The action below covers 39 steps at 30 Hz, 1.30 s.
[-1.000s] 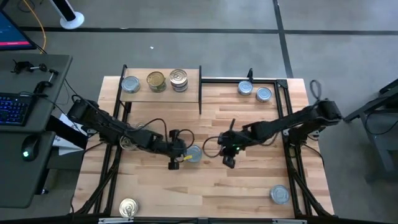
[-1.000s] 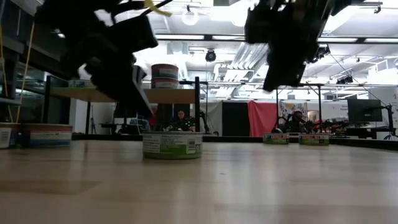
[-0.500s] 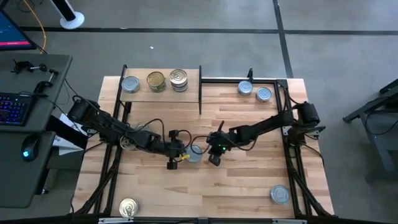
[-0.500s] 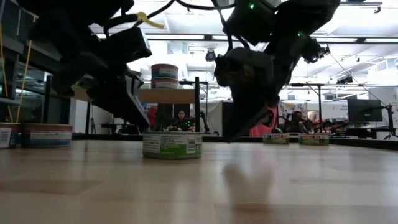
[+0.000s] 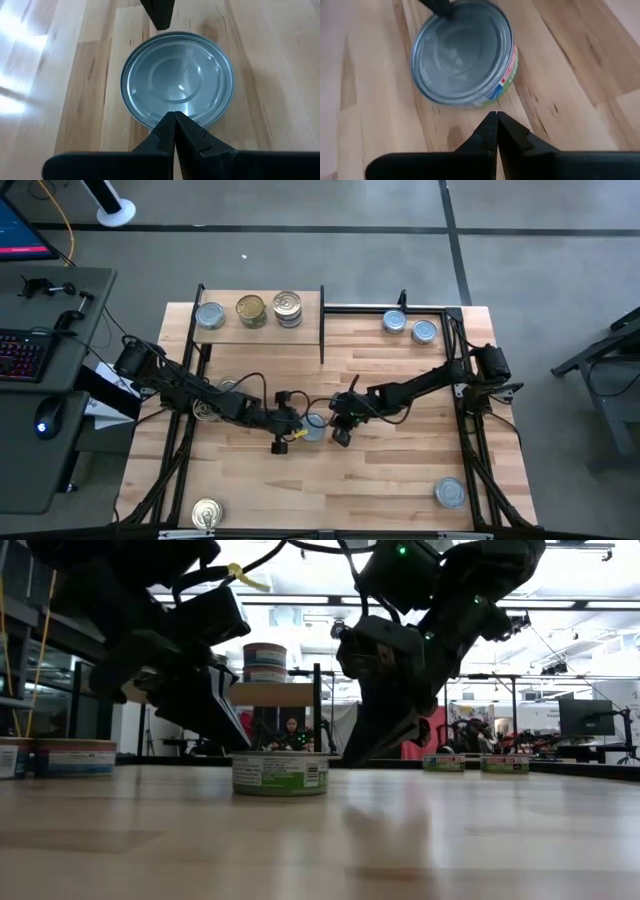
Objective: Stack canned seafood by type on shelf
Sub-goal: Stack the green-white tuna can on top of the green-white tuna can on the shelf
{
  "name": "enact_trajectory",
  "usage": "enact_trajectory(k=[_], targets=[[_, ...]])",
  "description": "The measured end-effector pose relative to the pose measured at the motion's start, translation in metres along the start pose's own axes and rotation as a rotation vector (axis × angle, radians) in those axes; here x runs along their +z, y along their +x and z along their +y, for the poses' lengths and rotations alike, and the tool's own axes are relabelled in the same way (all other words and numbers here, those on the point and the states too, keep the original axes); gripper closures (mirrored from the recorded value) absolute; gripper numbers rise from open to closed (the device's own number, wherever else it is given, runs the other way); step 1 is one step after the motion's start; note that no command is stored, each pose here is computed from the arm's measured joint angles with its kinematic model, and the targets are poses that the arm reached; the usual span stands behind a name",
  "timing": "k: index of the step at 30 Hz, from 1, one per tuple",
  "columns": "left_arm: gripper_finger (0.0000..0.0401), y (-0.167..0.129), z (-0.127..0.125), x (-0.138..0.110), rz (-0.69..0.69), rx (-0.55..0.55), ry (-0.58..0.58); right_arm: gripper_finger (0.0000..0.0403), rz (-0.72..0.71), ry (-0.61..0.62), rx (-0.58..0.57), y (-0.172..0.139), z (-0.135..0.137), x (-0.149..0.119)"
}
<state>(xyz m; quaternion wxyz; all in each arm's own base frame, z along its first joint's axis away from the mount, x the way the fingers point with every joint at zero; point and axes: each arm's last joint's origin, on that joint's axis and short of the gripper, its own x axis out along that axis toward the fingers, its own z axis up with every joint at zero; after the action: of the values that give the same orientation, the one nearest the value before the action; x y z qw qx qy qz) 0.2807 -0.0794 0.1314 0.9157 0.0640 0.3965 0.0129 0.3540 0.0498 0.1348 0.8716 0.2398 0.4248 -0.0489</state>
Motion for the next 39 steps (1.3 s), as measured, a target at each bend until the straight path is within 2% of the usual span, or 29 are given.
enact_trajectory(k=[19,24,39], targets=[[0.0401,0.001,0.0,0.001,-0.012,-0.009,-0.003,0.0403,-0.05,0.041,-0.012,0.002,0.001,0.003],[0.0401,0.001,0.0,0.001,-0.012,-0.009,-0.007,0.0403,-0.039,0.046,-0.091,0.002,-0.004,-0.001],[0.0401,0.002,0.003,0.002,-0.022,-0.003,-0.015,0.0403,-0.095,0.154,-0.059,0.011,0.002,-0.002]])
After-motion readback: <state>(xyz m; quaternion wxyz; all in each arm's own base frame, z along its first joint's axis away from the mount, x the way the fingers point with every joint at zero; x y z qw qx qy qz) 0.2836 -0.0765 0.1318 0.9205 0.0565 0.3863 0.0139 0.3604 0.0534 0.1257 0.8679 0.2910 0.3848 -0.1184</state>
